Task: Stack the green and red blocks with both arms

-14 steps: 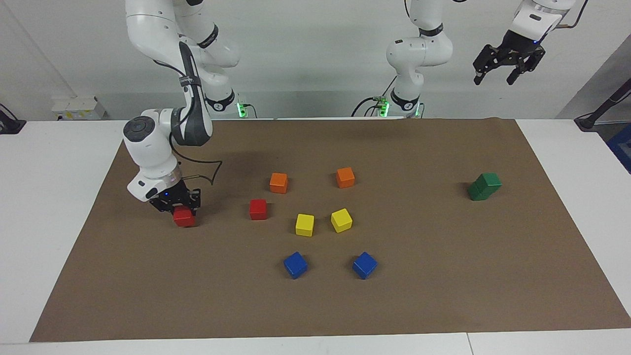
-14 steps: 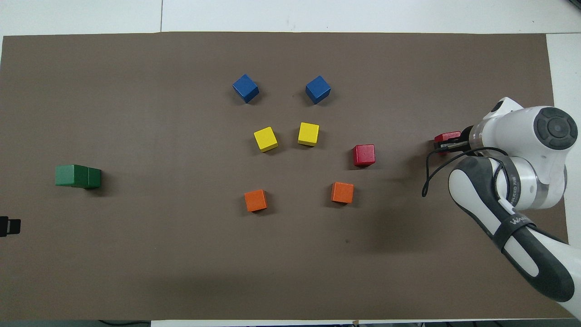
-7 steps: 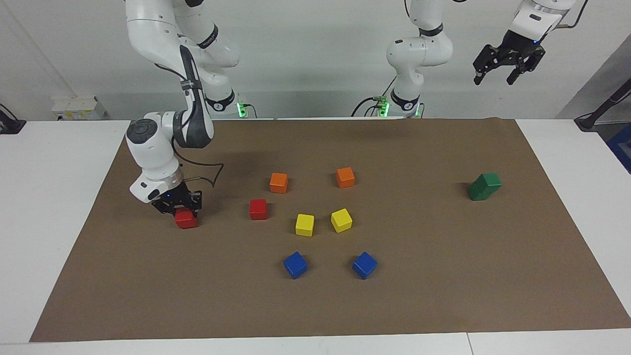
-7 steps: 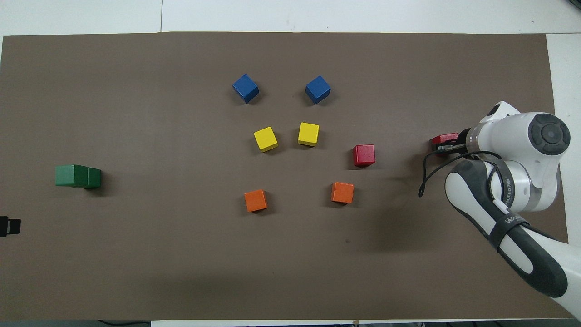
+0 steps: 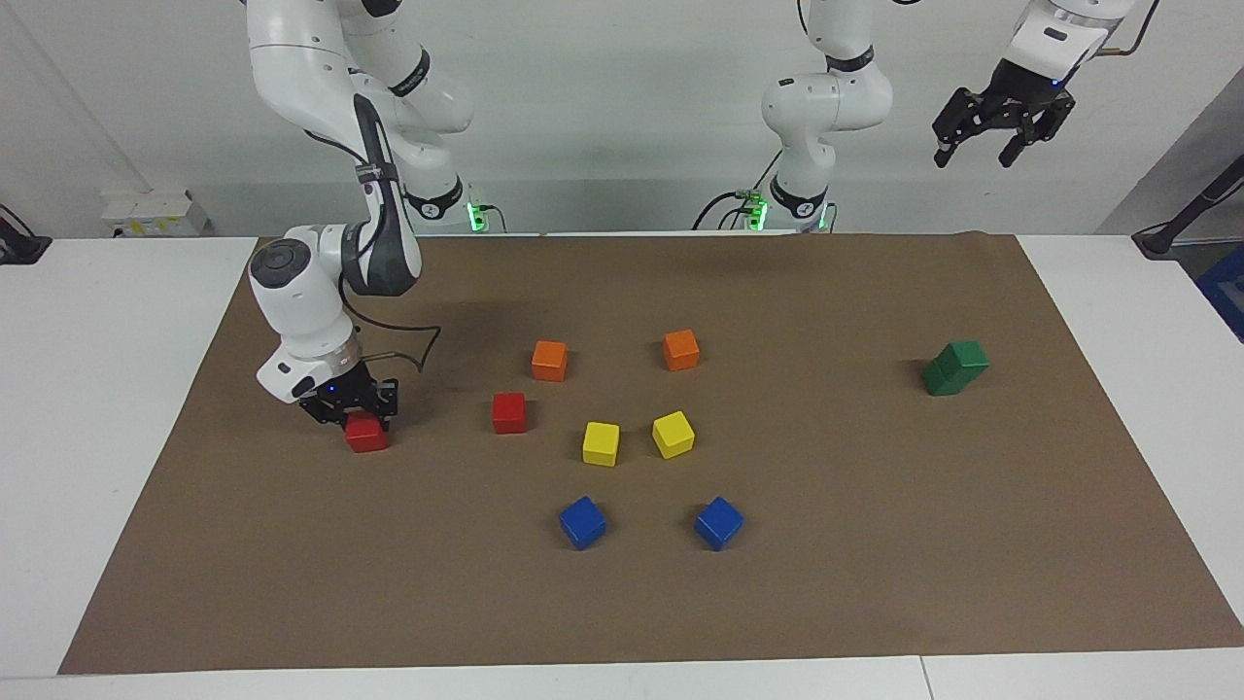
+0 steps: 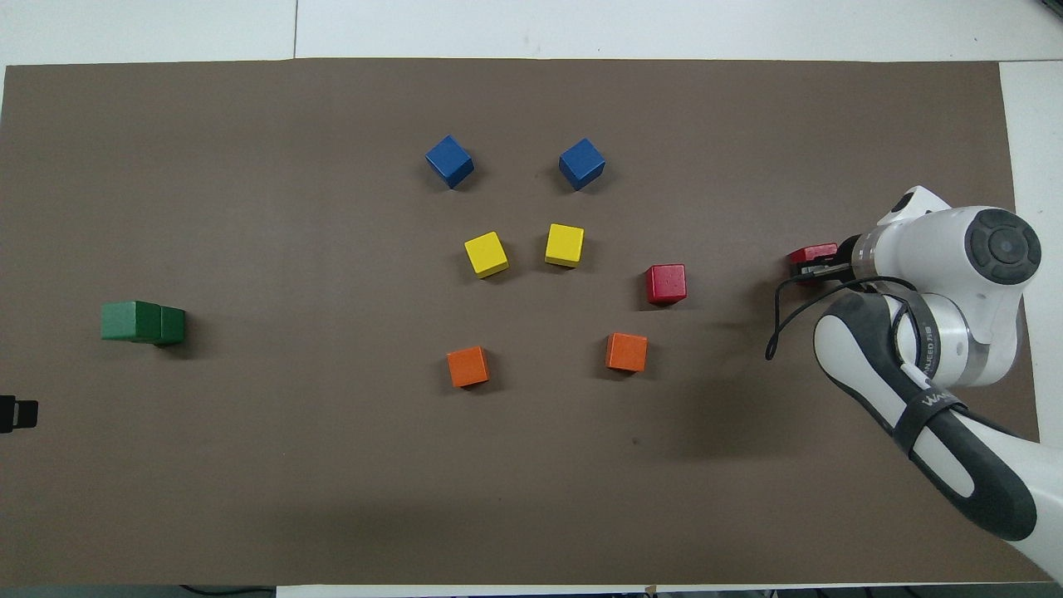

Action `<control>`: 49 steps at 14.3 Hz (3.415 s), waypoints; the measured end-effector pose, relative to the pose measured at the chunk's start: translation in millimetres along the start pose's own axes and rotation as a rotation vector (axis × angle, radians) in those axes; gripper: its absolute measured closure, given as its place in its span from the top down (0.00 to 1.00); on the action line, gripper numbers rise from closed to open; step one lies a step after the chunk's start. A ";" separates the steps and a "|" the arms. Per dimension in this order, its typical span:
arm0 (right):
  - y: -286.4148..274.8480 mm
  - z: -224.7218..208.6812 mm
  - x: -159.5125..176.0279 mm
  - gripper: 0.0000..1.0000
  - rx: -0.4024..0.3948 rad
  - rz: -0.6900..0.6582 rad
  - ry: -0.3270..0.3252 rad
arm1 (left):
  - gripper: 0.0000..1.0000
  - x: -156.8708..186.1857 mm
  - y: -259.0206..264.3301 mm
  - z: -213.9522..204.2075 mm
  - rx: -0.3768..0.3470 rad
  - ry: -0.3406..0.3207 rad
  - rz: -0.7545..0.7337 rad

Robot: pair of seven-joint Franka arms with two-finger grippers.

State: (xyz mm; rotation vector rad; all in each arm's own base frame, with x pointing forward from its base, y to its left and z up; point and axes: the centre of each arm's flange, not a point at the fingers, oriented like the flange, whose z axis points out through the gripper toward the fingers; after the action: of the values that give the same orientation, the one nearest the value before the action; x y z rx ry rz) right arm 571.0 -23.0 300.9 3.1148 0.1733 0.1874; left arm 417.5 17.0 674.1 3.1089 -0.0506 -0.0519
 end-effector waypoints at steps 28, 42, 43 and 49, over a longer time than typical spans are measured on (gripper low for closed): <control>-251.4 -176.4 46.1 1.00 0.027 -0.016 0.006 | 1.00 0.0 0.0 0.0 0.000 0.000 0.000; -212.2 -51.5 61.2 1.00 0.009 0.013 0.075 | 1.00 0.0 0.0 0.0 0.000 0.000 0.000; -208.9 -41.1 58.9 1.00 0.012 0.018 0.072 | 1.00 0.0 0.0 0.0 0.000 0.000 0.000; -207.1 -30.1 57.6 1.00 0.050 0.065 0.052 | 1.00 0.0 0.0 0.0 0.000 0.000 0.000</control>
State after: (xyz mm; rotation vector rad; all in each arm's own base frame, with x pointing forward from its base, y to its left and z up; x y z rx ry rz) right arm 601.5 189.6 332.9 3.1698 0.0788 0.2701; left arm 417.5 17.0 674.1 3.1089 -0.0506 -0.0518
